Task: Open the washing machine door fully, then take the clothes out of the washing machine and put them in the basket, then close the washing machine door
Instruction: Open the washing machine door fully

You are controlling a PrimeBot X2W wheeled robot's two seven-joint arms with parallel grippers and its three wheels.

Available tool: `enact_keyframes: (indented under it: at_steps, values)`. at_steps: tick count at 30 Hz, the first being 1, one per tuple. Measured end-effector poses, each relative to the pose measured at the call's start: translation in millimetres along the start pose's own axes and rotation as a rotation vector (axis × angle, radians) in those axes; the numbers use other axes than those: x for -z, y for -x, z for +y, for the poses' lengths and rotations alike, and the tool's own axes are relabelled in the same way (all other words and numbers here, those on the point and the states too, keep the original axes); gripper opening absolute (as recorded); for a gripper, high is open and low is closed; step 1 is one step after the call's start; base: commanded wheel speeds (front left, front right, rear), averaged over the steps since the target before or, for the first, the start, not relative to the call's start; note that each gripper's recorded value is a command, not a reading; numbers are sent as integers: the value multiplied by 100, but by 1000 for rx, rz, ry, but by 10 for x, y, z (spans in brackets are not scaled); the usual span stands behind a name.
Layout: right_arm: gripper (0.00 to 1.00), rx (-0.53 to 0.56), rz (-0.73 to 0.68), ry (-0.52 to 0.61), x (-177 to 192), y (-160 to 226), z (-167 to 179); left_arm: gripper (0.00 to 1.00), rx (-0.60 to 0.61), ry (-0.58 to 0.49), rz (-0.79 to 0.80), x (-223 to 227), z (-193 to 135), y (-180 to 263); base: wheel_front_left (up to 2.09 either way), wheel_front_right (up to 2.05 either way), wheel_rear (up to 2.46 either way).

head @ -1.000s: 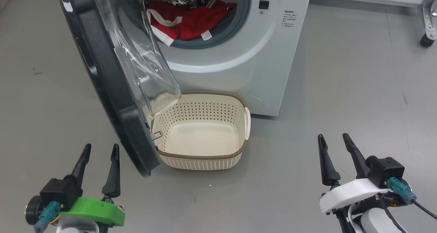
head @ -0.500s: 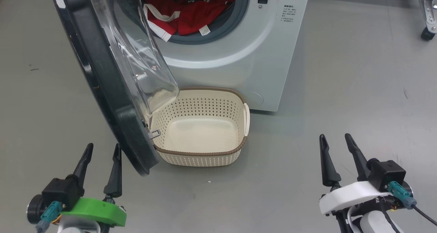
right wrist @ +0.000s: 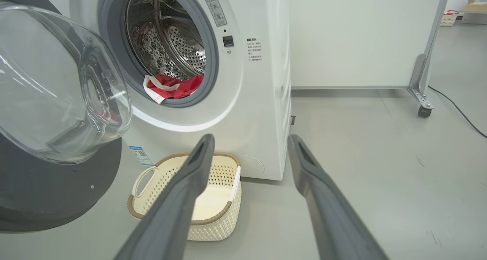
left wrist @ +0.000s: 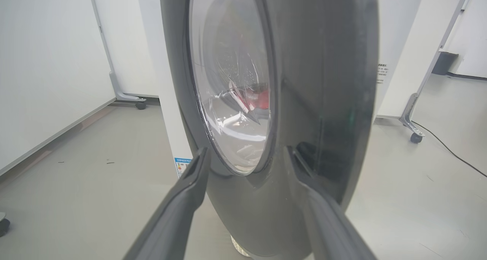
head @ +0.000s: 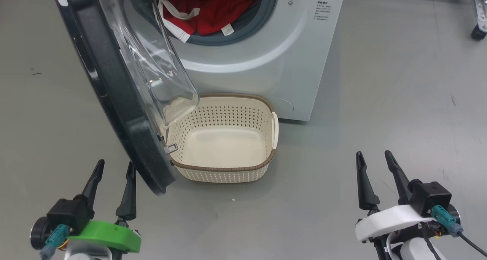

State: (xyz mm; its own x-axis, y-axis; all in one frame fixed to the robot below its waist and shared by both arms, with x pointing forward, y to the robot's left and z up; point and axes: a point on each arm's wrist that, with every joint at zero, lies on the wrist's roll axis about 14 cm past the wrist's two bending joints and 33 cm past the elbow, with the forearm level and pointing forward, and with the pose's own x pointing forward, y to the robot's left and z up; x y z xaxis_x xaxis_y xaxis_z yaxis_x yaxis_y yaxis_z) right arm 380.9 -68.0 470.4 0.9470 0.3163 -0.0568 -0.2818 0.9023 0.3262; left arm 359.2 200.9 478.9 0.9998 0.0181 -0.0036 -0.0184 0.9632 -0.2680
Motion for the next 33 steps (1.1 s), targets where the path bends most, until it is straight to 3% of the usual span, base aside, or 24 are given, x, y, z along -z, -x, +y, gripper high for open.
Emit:
enact_keyframes:
  at_steps: [29, 30, 31, 32, 33]
  values:
    - [100, -7, -17, -31, -8, 12, 47, 100, 2, 0, -3, -11, -6, 5, 0, 0, 0]
    - [100, -7, -19, -33, -11, 11, 49, 75, 2, 0, -4, -14, -7, 5, 0, 0, 0]
    - [100, -9, -20, -34, -13, 12, 50, 75, 4, 0, -4, -12, -15, 6, 0, 0, 0]
    - [100, -9, -20, -33, -15, 15, 45, 0, -1, 20, -4, -6, -14, 10, 0, 0, 0]
    - [100, -8, -20, -33, -13, 17, 44, 0, -3, 30, -6, -9, -16, 11, 0, 0, 0]
